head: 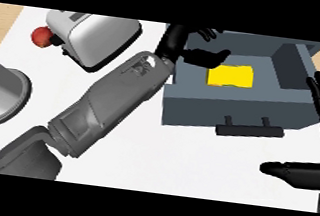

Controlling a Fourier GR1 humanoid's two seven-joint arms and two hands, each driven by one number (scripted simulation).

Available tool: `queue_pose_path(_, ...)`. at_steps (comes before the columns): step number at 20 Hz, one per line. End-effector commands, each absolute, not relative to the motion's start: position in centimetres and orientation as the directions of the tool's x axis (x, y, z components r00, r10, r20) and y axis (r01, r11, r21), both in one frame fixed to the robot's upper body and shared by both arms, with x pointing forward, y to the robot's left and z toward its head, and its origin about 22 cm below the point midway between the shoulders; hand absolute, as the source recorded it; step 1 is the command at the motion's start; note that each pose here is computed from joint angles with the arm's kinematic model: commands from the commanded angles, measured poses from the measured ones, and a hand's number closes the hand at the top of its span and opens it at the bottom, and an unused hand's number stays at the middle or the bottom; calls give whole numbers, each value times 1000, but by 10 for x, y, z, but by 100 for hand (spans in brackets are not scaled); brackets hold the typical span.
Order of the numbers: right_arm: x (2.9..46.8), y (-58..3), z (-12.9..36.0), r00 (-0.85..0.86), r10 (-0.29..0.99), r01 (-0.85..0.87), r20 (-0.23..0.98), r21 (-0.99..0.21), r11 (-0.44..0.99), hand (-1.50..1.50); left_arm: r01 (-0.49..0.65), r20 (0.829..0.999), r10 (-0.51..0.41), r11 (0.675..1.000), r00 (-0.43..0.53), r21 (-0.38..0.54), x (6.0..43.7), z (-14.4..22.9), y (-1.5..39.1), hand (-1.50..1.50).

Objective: Pick up the cup, place it into the drawer and close the drawer

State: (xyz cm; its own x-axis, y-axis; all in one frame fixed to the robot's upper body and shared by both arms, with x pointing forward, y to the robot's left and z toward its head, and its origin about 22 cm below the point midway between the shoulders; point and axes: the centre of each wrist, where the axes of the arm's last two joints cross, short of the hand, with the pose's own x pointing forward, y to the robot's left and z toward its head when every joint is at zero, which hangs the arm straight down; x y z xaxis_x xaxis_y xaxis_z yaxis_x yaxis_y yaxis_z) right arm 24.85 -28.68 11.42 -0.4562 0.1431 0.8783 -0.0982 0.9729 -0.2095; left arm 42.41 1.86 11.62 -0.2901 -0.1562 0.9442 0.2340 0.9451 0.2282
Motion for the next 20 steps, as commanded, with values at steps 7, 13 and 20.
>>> queue_pose_path(7, 243, -284, 136, -471, 129, -111, 873, -204, 973, -150, 186, 922, -233, 936, -309, 299, 409, 106, 5, -150)
queue_pose_path(13, 248, -286, 123, -449, -71, -292, 891, -71, 954, -150, 174, 905, -124, 962, -408, 210, 414, 126, 1, -150)
queue_pose_path(20, 226, -300, 144, -489, 144, -297, 860, -320, 900, 150, 213, 919, -10, 972, -395, 103, 419, 147, 6, -150)
